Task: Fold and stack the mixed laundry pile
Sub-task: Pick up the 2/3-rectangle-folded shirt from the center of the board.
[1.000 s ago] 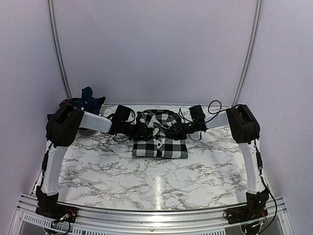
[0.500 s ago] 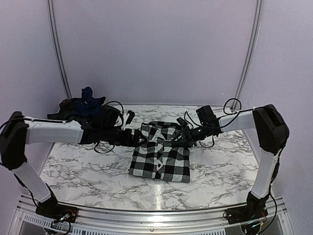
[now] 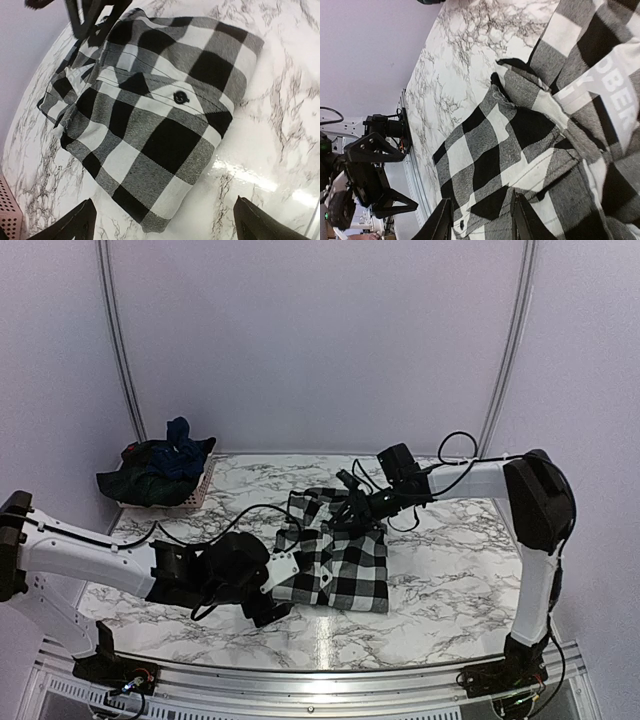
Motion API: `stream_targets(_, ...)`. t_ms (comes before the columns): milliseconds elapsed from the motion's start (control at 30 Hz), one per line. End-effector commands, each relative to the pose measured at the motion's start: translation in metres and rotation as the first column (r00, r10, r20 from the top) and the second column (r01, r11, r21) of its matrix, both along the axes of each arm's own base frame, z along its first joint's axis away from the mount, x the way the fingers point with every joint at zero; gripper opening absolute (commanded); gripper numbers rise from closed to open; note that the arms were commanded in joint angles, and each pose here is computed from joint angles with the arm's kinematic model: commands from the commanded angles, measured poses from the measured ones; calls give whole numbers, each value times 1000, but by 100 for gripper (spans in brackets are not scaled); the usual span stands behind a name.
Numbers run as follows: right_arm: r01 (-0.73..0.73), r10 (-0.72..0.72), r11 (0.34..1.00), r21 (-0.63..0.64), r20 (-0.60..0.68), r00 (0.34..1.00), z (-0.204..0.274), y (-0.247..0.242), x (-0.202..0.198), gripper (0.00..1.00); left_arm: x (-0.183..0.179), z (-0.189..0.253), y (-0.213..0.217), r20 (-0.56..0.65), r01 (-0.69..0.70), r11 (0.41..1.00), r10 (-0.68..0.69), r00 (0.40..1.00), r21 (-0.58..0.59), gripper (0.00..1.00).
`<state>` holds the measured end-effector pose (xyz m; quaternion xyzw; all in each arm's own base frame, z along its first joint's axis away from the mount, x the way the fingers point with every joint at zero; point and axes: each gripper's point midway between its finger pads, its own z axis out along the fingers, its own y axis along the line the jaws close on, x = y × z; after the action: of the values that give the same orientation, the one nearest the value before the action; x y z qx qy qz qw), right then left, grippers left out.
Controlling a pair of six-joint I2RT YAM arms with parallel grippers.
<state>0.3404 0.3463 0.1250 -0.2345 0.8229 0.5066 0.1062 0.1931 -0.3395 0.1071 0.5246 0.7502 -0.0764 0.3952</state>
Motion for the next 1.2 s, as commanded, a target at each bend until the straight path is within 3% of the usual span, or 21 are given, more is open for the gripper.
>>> stream_targets(0, -56, 56, 998, -35, -19, 998, -31, 19, -5, 35, 8, -12, -7, 216, 71, 979, -113, 970, 191, 99)
stream_targets(133, -67, 64, 995, -73, -38, 997, -60, 20, 0, 35, 11, -20, -27, 274, 105, 971, -163, 948, 213, 99)
stream_targets(267, -86, 81, 992, -90, -59, 995, -78, 20, -1, 34, 9, -45, -47, 298, 148, 940, -243, 923, 309, 99)
stream_targets(400, -102, 94, 990, -98, -85, 992, -92, 17, -7, 34, 20, -47, -60, 366, 107, 942, -226, 903, 317, 94)
stream_targets(500, -114, 102, 988, -109, -107, 989, -103, 14, -14, 34, 29, -46, -65, 400, 71, 936, -214, 891, 344, 74)
stream_targets(667, -135, 120, 985, -111, -130, 984, -109, 13, -26, 34, 18, -25, -73, 386, 139, 941, -257, 886, 308, 25)
stream_targets(800, -161, 151, 983, -84, -117, 982, -89, 18, -39, 34, -5, -11, -73, 247, 217, 929, -295, 923, 299, 1)
stream_targets(1033, -120, 120, 993, -10, 39, 992, 0, 30, 2, 35, -52, -14, -59, 45, 276, 922, -299, 953, 272, 0)
stream_targets(1167, -147, 147, 989, -15, 12, 989, -17, 37, -6, 34, -60, 3, -57, -17, 261, 943, -263, 965, 209, 0)
